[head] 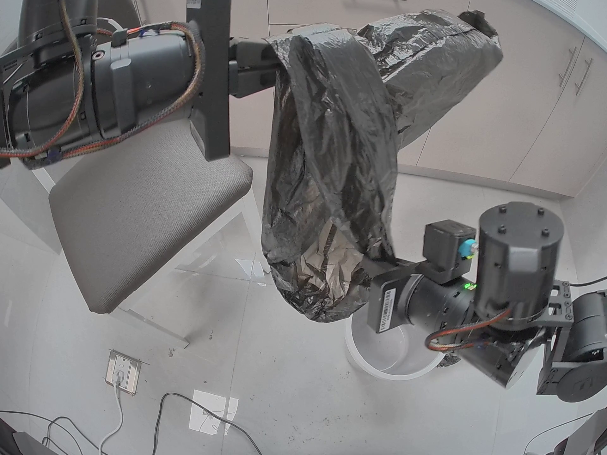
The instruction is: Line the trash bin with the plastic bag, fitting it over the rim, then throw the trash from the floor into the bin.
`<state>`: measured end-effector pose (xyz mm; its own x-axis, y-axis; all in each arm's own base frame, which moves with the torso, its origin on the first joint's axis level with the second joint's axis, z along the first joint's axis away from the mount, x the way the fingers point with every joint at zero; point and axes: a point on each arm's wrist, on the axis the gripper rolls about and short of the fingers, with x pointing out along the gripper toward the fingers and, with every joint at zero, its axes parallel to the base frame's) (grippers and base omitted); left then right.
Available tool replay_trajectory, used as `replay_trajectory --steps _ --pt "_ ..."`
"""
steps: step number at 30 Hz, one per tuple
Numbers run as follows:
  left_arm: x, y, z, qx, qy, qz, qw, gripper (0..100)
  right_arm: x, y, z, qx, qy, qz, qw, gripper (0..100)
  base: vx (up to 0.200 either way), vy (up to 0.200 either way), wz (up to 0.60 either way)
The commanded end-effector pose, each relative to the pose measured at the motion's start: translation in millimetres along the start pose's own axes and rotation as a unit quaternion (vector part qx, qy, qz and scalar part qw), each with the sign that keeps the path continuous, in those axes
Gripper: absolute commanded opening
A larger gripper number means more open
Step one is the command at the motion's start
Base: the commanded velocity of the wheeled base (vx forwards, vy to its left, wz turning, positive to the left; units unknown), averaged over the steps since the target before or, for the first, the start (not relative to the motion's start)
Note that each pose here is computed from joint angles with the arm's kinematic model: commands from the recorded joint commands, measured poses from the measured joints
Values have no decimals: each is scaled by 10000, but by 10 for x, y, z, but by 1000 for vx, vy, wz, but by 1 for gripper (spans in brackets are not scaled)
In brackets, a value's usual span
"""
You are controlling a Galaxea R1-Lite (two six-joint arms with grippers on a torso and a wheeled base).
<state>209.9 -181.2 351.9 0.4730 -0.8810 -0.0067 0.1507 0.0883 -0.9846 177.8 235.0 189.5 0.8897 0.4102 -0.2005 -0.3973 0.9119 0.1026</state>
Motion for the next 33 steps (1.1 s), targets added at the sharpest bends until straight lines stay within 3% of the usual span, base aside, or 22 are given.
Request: replay_trajectory --steps 1,8,9,14,21,27,33 --pt "49 158 -29 146 94 221 9996 0 -174 -253 179 211 -285 -160 9992 0 0 0 0" --pt "157 531 -98 457 308 436 9975 0 -457 -593 239 391 -403 109 9984 0 0 0 0" --pt "208 670 -113 439 346 492 9972 0 -591 -691 243 440 -445 246 9977 0 0 0 0" --pt "285 827 -136 436 381 477 9972 0 -776 -820 138 534 -406 228 9975 0 0 0 0" --pt "329 996 -261 347 605 682 9952 0 -1087 -979 -341 1046 160 326 9938 0 0 0 0" --pt "353 1099 -341 302 733 845 9933 0 -1216 -1044 -538 1188 431 431 9910 0 0 0 0" --pt "322 1224 -471 237 925 1054 9898 0 -1302 -1047 -773 1559 906 593 9818 0 0 0 0"
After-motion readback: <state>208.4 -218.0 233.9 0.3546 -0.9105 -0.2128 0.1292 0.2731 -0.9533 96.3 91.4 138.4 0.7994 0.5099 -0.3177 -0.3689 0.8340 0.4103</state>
